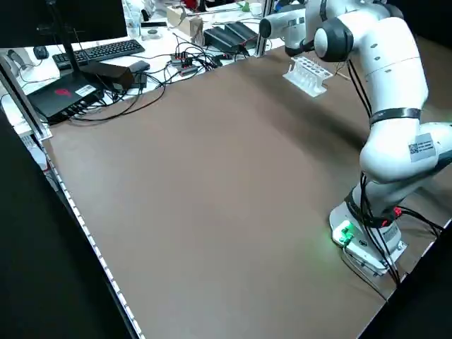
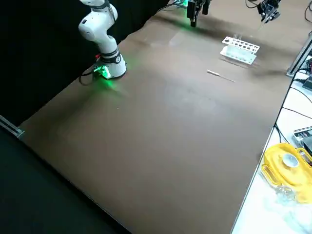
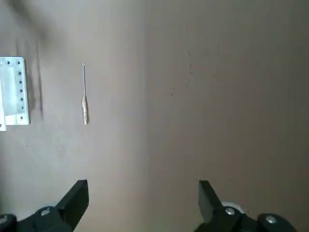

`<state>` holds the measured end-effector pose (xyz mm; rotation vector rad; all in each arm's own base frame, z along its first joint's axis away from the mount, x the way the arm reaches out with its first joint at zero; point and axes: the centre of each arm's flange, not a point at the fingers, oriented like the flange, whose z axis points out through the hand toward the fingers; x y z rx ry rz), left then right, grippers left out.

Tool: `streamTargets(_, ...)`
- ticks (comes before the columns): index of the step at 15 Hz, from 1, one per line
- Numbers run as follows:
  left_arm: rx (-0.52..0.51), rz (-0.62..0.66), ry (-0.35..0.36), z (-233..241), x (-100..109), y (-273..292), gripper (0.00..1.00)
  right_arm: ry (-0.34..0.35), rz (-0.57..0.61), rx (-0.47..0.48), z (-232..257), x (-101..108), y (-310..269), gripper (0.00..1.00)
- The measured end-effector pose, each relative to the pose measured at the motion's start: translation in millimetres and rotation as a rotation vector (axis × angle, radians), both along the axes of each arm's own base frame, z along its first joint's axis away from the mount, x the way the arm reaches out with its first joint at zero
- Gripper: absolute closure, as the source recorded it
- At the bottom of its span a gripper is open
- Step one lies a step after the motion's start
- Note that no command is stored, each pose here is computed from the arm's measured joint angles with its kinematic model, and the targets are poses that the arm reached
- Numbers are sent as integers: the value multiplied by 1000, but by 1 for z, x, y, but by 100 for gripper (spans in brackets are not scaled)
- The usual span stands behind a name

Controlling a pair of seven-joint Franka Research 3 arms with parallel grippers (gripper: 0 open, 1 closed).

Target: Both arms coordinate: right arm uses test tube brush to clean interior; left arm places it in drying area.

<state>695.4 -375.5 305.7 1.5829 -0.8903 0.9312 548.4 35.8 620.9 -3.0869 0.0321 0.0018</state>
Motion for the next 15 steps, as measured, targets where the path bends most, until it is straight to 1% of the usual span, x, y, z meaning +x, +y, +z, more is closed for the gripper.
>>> streamTargets(3, 33, 34, 203, 17, -10, 7, 77, 1, 0, 0, 0, 0, 0, 0)
streamTargets(4, 36, 44, 259, 23, -14, 9, 77, 3, 2, 0, 0, 0, 1, 0)
streamTargets(10, 51, 111, 576, 42, -44, 22, 77, 35, 48, -3, -7, -5, 26, 0)
streamTargets(15, 142, 191, 843, 42, -60, 55, 77, 39, 62, -5, -15, 0, 35, 0)
